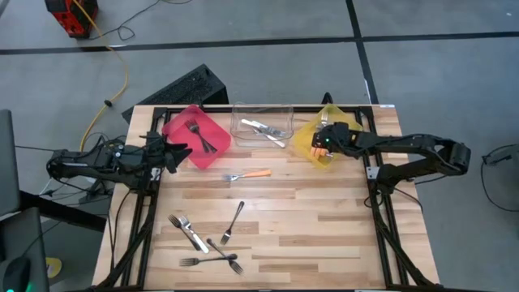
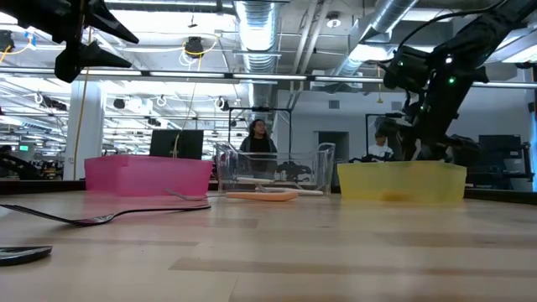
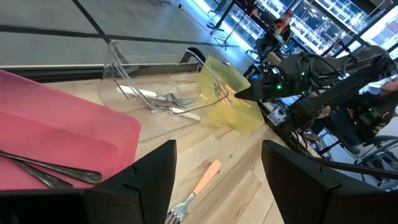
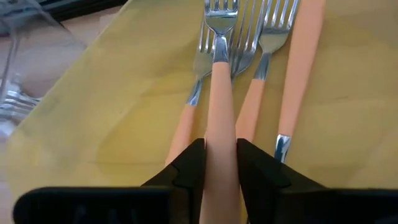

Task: Sort silverware by color (type)
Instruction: Put the orange fork into the yellow bin, then put the black fork into the pink bin

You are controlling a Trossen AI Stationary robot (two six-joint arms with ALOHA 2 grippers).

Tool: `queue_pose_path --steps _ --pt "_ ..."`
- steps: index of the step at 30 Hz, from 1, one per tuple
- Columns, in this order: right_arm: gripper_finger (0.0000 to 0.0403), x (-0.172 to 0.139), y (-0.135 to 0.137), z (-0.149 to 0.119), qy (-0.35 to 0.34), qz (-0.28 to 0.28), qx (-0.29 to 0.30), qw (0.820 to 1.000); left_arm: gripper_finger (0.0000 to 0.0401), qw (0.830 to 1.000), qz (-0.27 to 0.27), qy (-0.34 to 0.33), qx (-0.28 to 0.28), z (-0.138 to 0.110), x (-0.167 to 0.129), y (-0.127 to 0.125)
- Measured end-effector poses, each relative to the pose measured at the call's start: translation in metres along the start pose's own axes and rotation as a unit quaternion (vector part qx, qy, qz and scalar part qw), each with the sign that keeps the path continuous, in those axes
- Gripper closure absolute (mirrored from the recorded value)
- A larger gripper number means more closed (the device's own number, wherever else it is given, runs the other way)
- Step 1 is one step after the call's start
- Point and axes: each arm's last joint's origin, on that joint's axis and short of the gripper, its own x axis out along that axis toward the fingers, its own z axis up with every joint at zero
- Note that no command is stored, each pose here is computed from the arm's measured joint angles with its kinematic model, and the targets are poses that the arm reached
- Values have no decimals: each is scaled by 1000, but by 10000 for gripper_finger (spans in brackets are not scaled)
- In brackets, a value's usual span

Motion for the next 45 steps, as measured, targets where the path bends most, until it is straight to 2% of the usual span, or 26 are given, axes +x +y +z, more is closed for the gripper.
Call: queue_pose_path --steps 11,16,22,24,26,29,33,38,45 --pt "253 1 -2 0 11 -3 4 1000 181 1000 4 -6 -1 1 0 0" --pt "221 -2 -1 1 8 4 5 1000 181 1000 3 -6 -1 1 0 0" --pt "180 -26 14 22 -25 63 -31 997 181 1000 -7 5 5 0 0 -1" --pt "174 -39 20 31 -42 88 -48 994 181 999 -27 22 14 -1 0 -2" --pt "174 -54 25 40 -62 116 -68 989 181 996 -69 48 35 -1 -1 -6" --pt "176 -74 33 49 -86 151 -106 979 181 978 -168 100 67 -2 -3 -14" --pt "177 -95 36 55 -108 188 -130 968 181 950 -251 183 44 -7 -3 -20" --pt "177 -103 33 53 -102 193 -139 966 181 905 -289 311 32 -23 3 -31" --pt "178 -101 28 41 -62 169 -151 972 181 851 -309 417 84 -55 11 -59"
